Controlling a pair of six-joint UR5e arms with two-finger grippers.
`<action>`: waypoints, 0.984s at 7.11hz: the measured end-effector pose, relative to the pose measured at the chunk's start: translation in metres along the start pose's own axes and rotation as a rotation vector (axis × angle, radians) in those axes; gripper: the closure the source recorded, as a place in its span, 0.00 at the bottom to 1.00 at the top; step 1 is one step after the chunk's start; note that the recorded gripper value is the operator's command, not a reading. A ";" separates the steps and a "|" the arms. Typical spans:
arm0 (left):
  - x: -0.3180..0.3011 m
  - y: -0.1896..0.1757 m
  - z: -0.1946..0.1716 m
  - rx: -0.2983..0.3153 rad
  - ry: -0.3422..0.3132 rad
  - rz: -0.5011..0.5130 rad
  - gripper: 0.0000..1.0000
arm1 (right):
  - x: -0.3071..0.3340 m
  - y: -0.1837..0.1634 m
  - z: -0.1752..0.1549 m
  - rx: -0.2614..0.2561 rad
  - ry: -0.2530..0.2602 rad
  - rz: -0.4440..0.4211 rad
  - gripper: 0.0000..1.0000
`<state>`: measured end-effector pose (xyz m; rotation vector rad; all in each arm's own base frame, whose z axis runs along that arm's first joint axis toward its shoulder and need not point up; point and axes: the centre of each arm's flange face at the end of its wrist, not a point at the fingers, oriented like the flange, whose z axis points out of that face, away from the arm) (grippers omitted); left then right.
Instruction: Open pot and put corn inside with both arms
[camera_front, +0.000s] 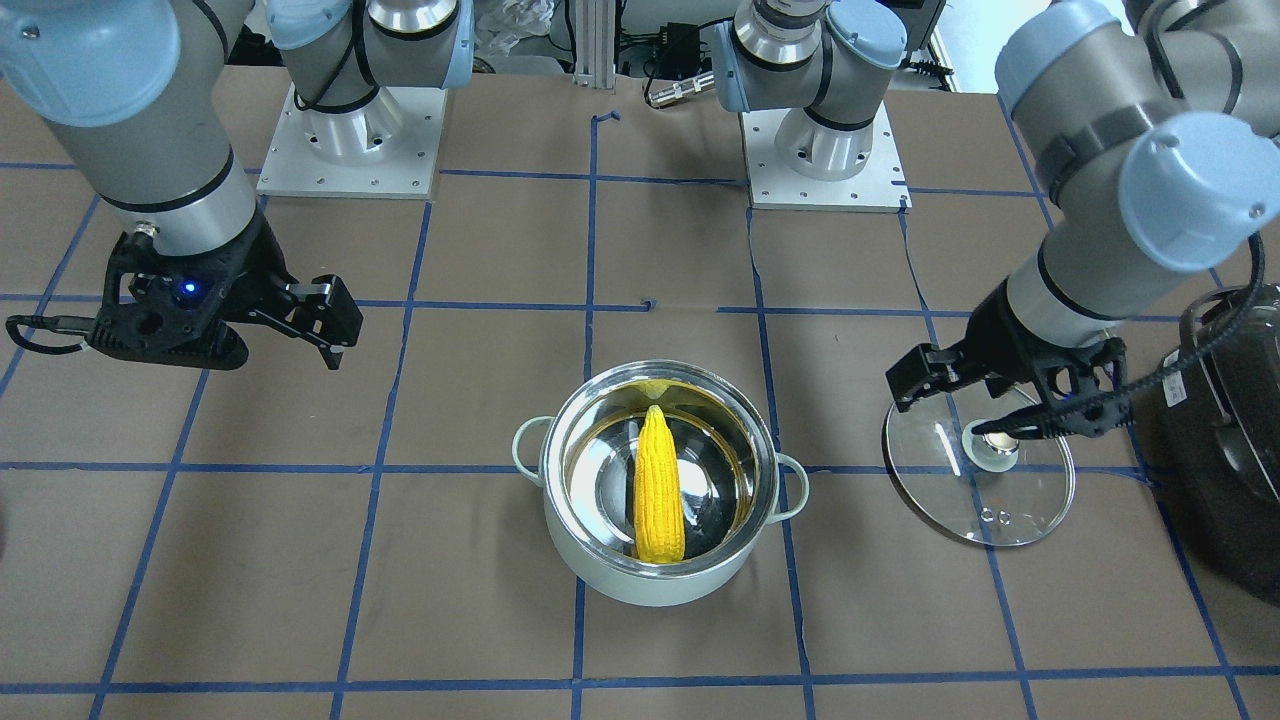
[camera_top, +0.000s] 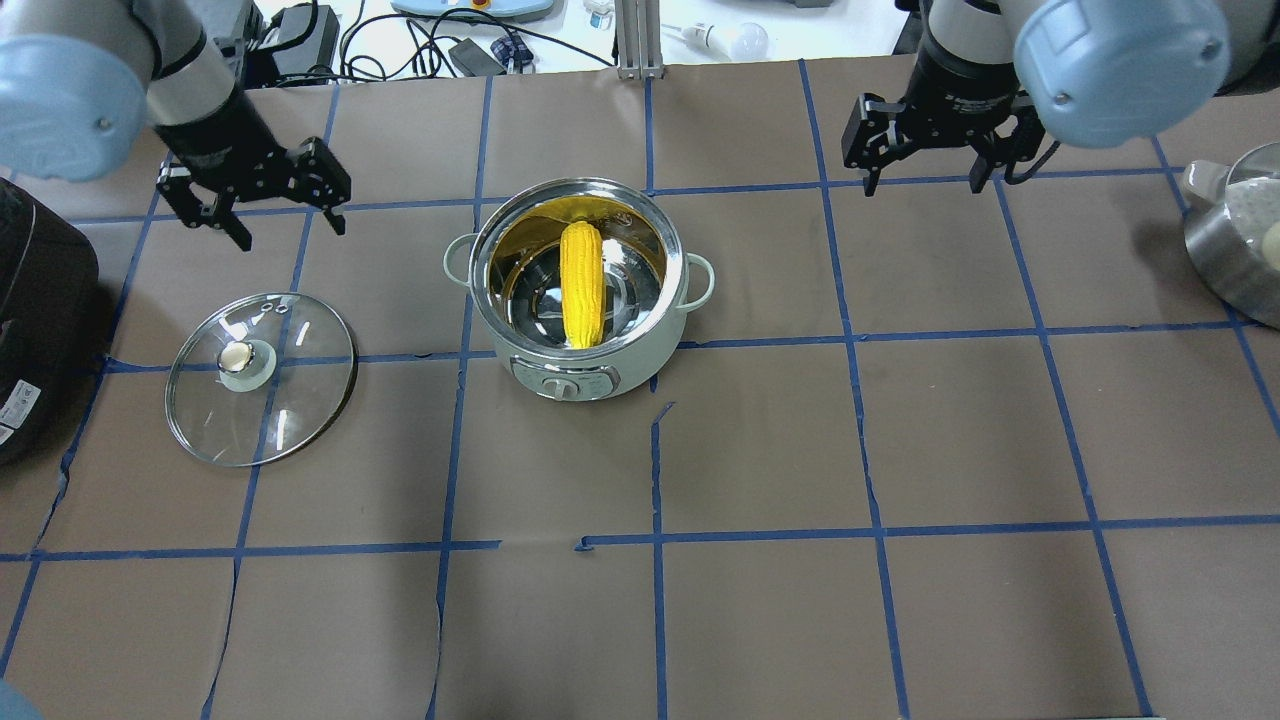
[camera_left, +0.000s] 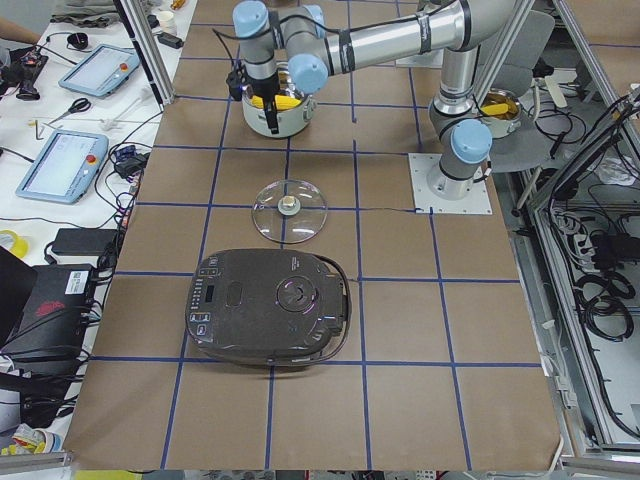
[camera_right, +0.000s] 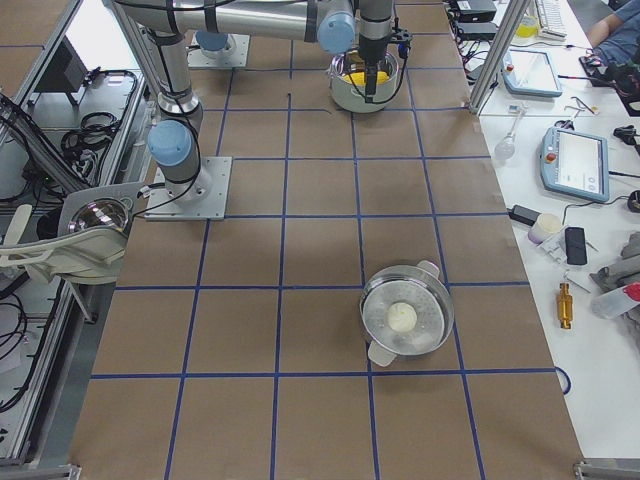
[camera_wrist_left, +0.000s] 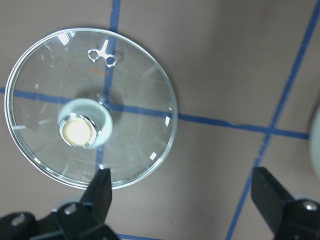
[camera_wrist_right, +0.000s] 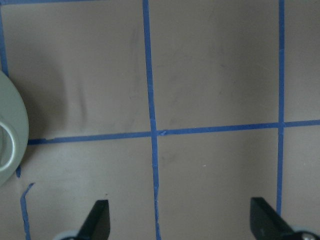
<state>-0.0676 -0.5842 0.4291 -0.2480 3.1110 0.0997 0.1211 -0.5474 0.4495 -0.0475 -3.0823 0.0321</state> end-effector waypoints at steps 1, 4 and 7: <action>0.030 0.022 -0.037 0.026 -0.004 0.020 0.00 | 0.014 0.015 -0.009 -0.021 -0.005 -0.038 0.00; 0.050 0.078 -0.090 0.121 0.012 0.097 0.01 | 0.027 0.041 -0.034 -0.041 -0.031 -0.049 0.00; 0.051 0.096 -0.093 0.153 0.050 0.135 0.00 | 0.022 0.046 -0.043 -0.042 -0.066 -0.051 0.00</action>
